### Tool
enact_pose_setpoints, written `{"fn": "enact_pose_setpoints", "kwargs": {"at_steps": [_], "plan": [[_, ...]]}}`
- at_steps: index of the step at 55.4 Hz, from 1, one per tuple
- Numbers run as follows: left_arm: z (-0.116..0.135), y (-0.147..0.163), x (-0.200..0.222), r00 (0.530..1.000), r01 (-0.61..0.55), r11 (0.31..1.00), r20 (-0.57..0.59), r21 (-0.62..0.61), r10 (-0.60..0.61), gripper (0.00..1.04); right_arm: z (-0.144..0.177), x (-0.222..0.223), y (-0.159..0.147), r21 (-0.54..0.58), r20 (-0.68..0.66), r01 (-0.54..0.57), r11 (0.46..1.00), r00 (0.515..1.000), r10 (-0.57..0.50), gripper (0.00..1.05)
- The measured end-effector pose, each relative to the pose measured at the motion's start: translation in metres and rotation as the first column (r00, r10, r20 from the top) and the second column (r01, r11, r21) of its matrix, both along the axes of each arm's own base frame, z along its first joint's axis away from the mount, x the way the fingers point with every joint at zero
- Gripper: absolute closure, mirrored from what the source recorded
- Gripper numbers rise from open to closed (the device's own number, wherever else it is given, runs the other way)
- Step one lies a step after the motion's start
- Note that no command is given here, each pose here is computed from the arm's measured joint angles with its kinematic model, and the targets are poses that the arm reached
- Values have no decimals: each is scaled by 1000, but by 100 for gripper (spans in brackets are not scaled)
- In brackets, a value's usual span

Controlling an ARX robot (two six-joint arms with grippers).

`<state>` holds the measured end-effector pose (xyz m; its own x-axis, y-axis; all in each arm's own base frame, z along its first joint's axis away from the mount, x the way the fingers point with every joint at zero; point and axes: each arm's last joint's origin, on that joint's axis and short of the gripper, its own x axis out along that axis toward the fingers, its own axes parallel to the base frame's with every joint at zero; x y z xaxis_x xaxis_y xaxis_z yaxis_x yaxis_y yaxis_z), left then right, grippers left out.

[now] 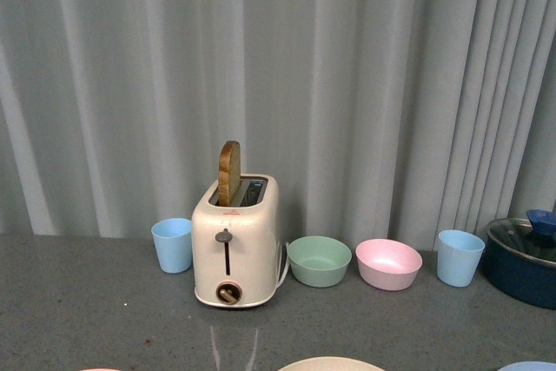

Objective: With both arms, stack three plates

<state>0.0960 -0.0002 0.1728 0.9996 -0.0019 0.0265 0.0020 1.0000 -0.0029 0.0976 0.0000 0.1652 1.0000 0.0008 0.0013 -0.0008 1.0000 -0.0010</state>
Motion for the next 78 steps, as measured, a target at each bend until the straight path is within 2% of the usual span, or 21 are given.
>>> {"fn": "enact_pose_setpoints", "kwargs": {"at_steps": [62,64,65,67,69,74,78], "plan": [[0,0,0,1000,3,1000,-2,0,-3,7,0,0,0,0,0,0,1000,1000,0,7],[-2,0,1,995,49,999,-87,-11,-50,7,0,0,0,0,0,0,1000,1000,0,7],[-2,-1,1,981,91,995,-168,-26,-94,7,0,0,0,0,0,0,1000,1000,0,7],[-1,-3,4,924,162,984,-339,-72,-177,7,0,0,0,0,0,0,1000,1000,0,7],[1,-5,9,865,186,977,-455,-105,-213,7,0,0,0,0,0,-3,1000,1000,3,7],[10,-6,33,812,218,970,-531,-109,-242,7,0,0,0,0,0,0,1000,1000,0,7],[24,-3,66,808,227,971,-542,-78,-233,7,0,0,0,0,0,0,1000,1000,0,7]]}}
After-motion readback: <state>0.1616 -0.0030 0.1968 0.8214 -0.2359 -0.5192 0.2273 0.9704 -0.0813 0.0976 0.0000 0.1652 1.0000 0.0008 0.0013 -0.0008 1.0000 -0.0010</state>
